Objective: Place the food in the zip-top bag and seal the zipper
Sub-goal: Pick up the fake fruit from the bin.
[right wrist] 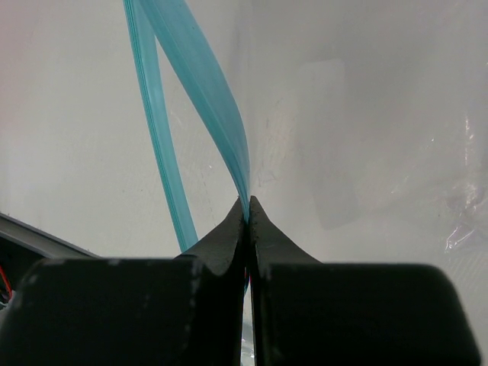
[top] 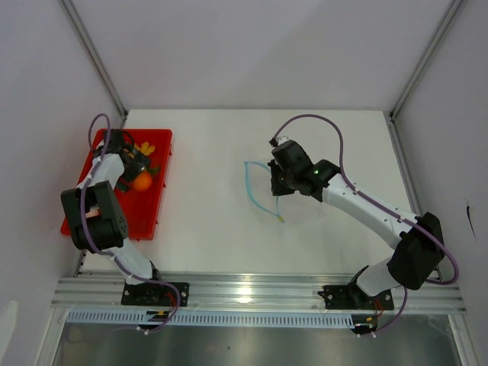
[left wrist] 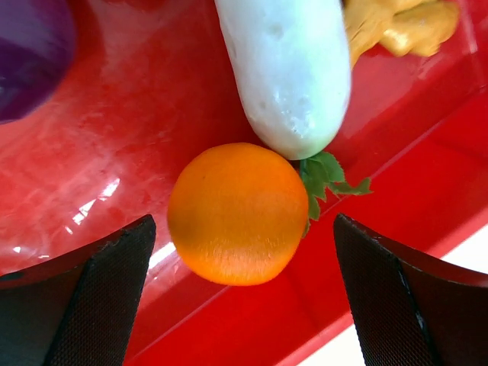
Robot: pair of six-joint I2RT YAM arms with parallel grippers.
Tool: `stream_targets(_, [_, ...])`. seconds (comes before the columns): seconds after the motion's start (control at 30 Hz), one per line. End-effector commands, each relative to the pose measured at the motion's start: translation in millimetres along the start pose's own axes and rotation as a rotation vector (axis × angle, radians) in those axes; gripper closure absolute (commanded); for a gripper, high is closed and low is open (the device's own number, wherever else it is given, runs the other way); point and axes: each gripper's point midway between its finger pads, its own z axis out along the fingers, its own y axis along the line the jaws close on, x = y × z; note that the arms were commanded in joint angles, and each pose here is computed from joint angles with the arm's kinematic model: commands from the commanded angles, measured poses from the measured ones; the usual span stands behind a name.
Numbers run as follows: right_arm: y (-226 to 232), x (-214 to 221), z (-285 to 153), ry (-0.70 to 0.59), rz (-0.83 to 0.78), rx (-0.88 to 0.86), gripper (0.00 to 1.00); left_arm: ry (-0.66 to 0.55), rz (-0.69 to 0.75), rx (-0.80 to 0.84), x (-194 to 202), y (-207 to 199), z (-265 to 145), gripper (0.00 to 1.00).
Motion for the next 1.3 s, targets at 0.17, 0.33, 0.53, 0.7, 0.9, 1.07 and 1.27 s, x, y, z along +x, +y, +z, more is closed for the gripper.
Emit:
stream_targets(0.17, [-1.9, -10.0, -1.8, -0.033, -0.006, -0.008, 1.00, 0.011, 0.005, 0.035, -6.0, -10.2, 13.5, 0.01])
stream_targets(0.33, [-1.8, -11.9, -3.2, -0.039, -0.004, -0.009, 1.00, 0.020, 0.018, -0.003, -5.5, -4.7, 21.8, 0.01])
stream_targets(0.53, [-1.0, -11.7, -3.9, -0.035, -0.001, -0.015, 1.00, 0.014, 0.034, -0.037, -8.8, 0.3, 27.3, 0.22])
stream_targets(0.7, [-2.5, -13.7, -10.5, -0.047, 0.004, -0.010, 1.00, 0.009, 0.038, -0.030, -8.0, -0.5, 24.4, 0.36])
stream_targets(0.9, [-0.9, -14.9, -12.2, -0.053, 0.012, -0.018, 1.00, -0.037, 0.020, 0.080, -13.8, -19.0, -14.8, 0.58])
stream_targets(1.07, [3.7, -16.9, -10.1, -0.049, 0.021, -0.034, 1.00, -0.083, 0.066, 0.285, -0.7, -59.4, -77.5, 0.63])
stream_targets(1.27, [6.4, -22.1, -11.7, -0.049, 0.032, -0.034, 1.00, -0.032, 0.229, 0.703, 79.3, -105.5, -176.6, 0.70])
